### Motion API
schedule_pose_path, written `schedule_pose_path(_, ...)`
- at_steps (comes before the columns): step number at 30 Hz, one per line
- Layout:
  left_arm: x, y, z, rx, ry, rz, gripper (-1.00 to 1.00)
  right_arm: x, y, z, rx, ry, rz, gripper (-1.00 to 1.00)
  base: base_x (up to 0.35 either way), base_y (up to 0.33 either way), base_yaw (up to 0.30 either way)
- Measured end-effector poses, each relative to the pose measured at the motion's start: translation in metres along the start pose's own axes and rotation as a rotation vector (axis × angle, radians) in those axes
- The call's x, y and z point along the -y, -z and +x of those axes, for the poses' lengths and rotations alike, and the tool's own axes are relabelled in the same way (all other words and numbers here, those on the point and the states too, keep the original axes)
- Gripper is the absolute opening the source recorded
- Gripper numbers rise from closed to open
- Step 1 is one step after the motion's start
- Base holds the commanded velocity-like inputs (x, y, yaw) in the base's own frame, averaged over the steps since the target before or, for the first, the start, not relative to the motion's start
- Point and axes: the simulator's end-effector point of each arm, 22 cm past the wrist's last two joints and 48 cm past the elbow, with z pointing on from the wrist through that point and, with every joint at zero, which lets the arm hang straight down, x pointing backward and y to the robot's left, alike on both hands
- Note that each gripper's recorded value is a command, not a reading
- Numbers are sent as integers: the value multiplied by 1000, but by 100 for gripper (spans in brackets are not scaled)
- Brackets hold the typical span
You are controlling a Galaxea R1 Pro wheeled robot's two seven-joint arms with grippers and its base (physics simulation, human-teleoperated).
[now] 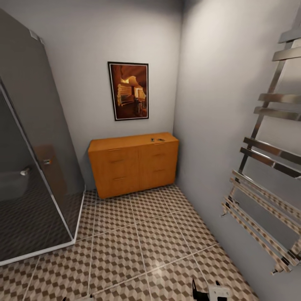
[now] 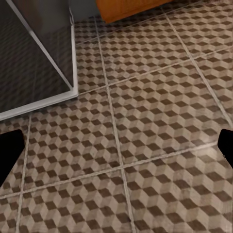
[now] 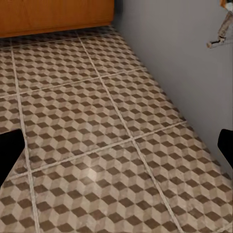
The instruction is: Take the four mousetraps from the cabinet in the bathroom and place them on the bathroom floor. Make sure all four end up on the same floor surface, and ensure that at least two of them are either under or directly next to the same bathroom sink.
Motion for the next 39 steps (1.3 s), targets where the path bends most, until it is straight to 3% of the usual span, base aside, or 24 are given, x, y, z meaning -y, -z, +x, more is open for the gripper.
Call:
schedule_pose_path(27, 0, 0, 0, 0, 0, 0, 100, 0, 0, 0, 0, 0, 0, 100, 261, 0, 0)
schedule_pose_path(39, 0, 0, 0, -1, 0, 1, 100, 0, 0, 0, -1, 0, 0, 100, 70, 0, 0)
